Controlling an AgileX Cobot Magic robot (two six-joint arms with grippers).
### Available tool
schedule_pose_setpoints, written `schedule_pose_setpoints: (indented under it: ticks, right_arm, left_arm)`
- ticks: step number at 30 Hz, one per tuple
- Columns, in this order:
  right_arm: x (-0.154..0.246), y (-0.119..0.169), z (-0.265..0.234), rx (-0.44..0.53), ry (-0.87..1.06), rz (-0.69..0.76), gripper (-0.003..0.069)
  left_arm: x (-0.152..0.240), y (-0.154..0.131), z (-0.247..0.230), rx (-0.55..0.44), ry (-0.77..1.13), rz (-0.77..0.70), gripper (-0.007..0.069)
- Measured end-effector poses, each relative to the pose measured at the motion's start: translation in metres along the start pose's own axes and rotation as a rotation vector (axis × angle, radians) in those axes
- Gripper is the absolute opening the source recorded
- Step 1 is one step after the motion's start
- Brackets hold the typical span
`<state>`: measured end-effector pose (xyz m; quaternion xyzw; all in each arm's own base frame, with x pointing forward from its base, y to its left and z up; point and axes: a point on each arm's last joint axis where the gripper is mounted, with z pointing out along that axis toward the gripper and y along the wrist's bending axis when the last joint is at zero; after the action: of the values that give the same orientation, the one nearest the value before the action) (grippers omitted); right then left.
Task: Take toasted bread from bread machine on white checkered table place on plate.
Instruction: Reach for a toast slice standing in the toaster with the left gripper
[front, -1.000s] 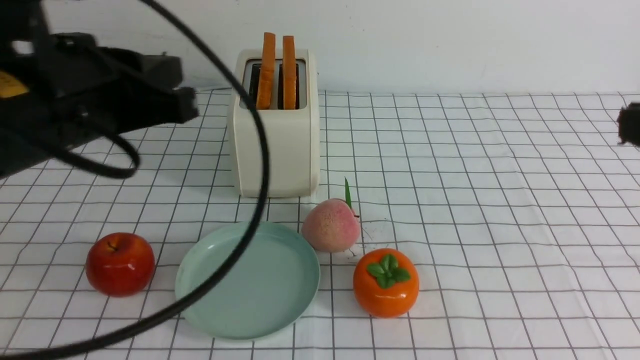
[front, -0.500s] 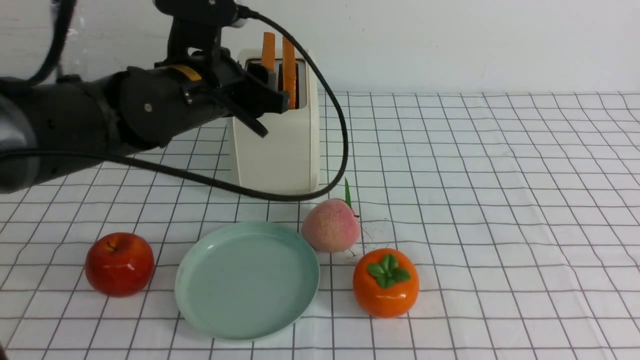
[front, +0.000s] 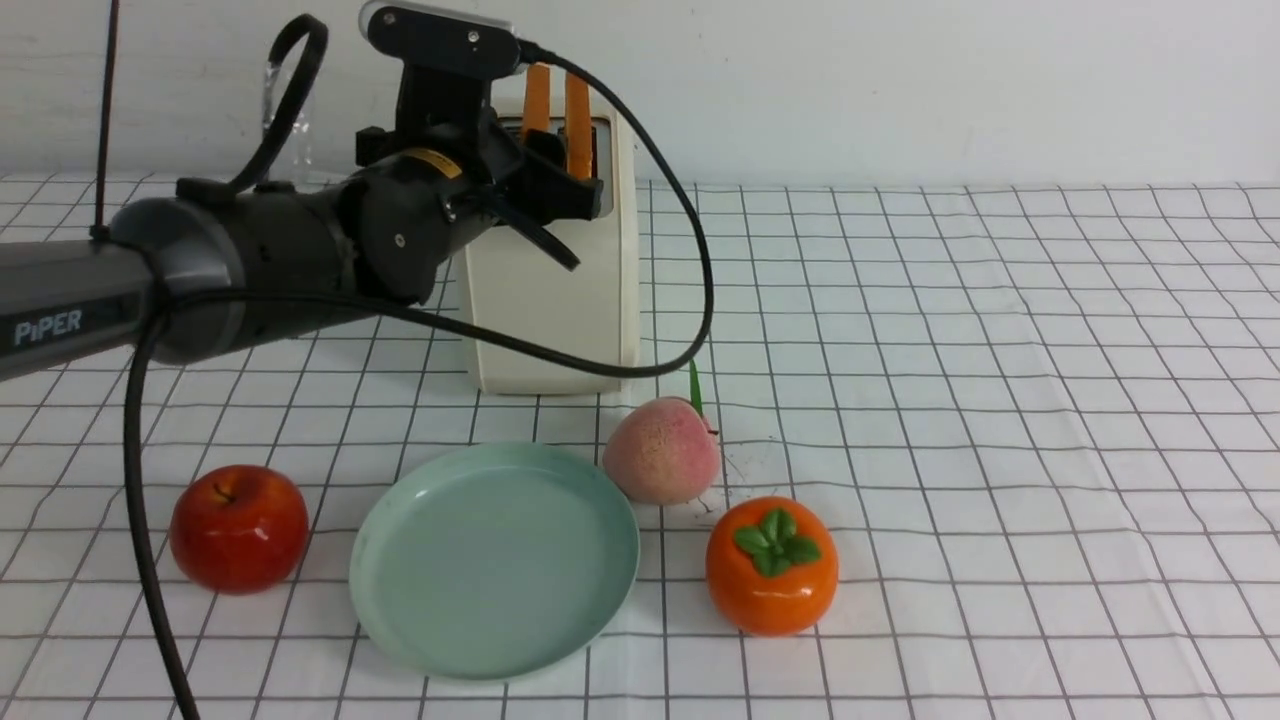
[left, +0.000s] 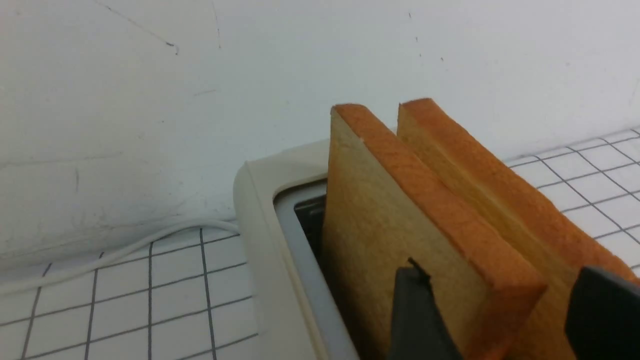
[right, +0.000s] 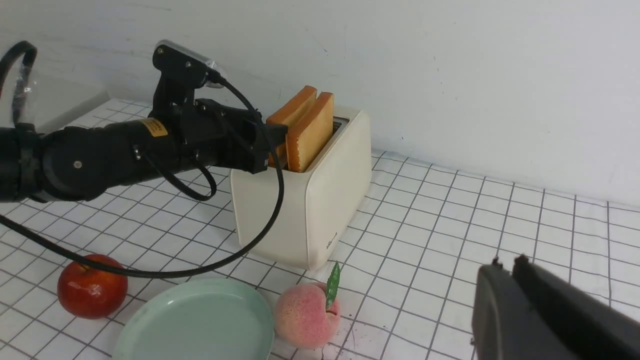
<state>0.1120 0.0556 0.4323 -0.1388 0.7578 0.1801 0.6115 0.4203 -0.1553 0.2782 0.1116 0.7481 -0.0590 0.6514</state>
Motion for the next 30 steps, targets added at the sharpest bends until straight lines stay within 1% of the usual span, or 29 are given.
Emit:
schedule_pose_setpoints:
  ticks: [2,6,8,11,16,19,21,25,30]
  right_arm:
    - [0.000,0.000,0.000,0.000,0.003,0.000,0.0042]
    - [0.001,0.000,0.000,0.001,0.009,0.000,0.0046]
    - [0.001,0.000,0.000,0.001,0.010,0.000,0.0049]
    - [0.001,0.000,0.000,0.001,0.010,0.000,0.0053]
    - [0.001,0.000,0.000,0.001,0.010,0.000,0.0057]
    - [0.001,0.000,0.000,0.001,0.010,0.000,0.0063]
    - [0.001,0.000,0.000,0.001,0.010,0.000,0.0065]
    - [0.001,0.000,0.000,0.001,0.010,0.000,0.0067]
    - [0.001,0.000,0.000,0.001,0.010,0.000,0.0068]
  left_arm:
    - [0.002,0.000,0.002,-0.005,-0.002,0.019,0.0375]
    - [0.007,0.002,0.008,-0.035,-0.035,0.077,0.0320]
    - [0.009,0.002,0.011,-0.048,-0.048,0.085,0.0298]
    - [0.013,0.002,0.014,-0.056,-0.052,0.085,0.0286]
    - [0.013,0.001,0.020,-0.056,-0.062,0.022,0.0283]
    - [0.011,0.001,0.025,-0.056,-0.075,-0.010,0.0269]
    - [0.009,0.000,0.028,-0.056,-0.085,-0.020,0.0233]
    - [0.007,0.000,0.031,-0.052,-0.087,-0.026,0.0118]
    - [0.007,0.000,0.031,-0.052,-0.085,-0.026,0.0113]
